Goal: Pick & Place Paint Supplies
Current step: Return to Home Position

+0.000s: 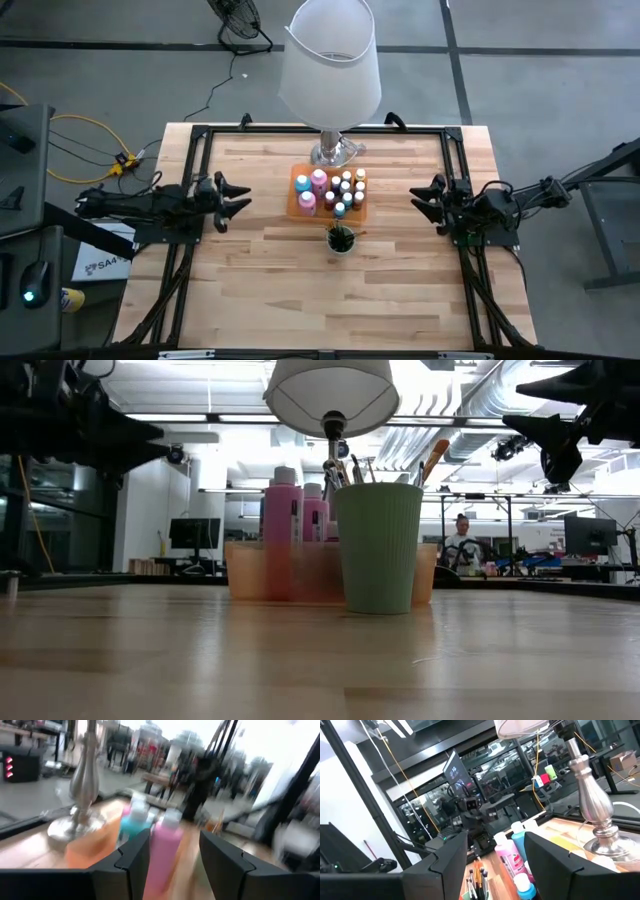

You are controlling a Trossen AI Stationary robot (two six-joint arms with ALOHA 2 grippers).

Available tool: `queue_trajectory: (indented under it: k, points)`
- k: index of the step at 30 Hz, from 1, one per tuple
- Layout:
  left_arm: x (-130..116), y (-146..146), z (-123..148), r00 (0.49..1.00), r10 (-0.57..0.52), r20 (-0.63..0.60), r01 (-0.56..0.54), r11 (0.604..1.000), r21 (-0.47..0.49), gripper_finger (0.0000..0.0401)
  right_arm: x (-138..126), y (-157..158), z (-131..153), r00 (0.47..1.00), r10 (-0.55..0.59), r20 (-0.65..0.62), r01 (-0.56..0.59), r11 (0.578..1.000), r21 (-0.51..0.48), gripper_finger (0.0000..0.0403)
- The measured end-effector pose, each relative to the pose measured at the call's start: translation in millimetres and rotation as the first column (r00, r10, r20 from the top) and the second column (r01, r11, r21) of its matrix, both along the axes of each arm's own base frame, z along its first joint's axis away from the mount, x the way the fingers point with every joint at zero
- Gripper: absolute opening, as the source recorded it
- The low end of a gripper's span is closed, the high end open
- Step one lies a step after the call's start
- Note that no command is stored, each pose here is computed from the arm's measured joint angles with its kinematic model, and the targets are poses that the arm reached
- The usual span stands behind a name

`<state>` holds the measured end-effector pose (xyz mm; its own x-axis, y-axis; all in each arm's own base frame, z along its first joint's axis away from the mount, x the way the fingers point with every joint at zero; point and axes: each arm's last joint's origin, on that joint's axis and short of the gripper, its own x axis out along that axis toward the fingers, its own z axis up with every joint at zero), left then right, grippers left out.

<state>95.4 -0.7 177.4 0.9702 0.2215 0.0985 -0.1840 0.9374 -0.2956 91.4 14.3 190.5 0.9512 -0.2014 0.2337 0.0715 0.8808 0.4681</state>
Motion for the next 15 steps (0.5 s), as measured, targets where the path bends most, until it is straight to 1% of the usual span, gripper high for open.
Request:
queue_trajectory:
  k: [1,2,5,8,11,15]
  points:
    - [0.5,0.0,-2.8,0.999,0.003,-0.033,-0.002,1.0,0.023,0.0168,0.0,0.0,0.0,1.0,0.0,0.0,0.0,1.0,-0.001,0.0191]
    - [0.6,0.0,-3.2,0.999,0.005,-0.041,-0.003,0.999,0.044,0.0168,0.1,0.0,-0.3,1.0,-0.001,-0.005,0.001,1.0,-0.006,0.0191]
    - [0.2,0.1,-1.6,1.0,0.012,-0.029,-0.01,0.997,0.072,0.0168,0.6,0.2,-1.5,1.0,-0.007,-0.023,0.006,0.999,-0.04,0.0191]
    - [0.5,0.1,-3.1,0.999,0.012,-0.04,-0.01,0.998,0.06,0.0168,0.6,0.3,-1.8,0.999,-0.013,-0.031,0.011,0.998,-0.066,0.0191]
    - [0.5,0.1,-3.9,0.999,0.01,-0.042,-0.008,0.999,0.037,0.0168,0.6,0.3,-1.8,0.999,-0.012,-0.03,0.01,0.998,-0.064,0.0191]
    - [0.6,0.1,-4.4,0.999,0.009,-0.044,-0.008,0.999,0.034,0.0168,0.6,0.3,-1.9,0.999,-0.012,-0.03,0.01,0.998,-0.065,0.0191]
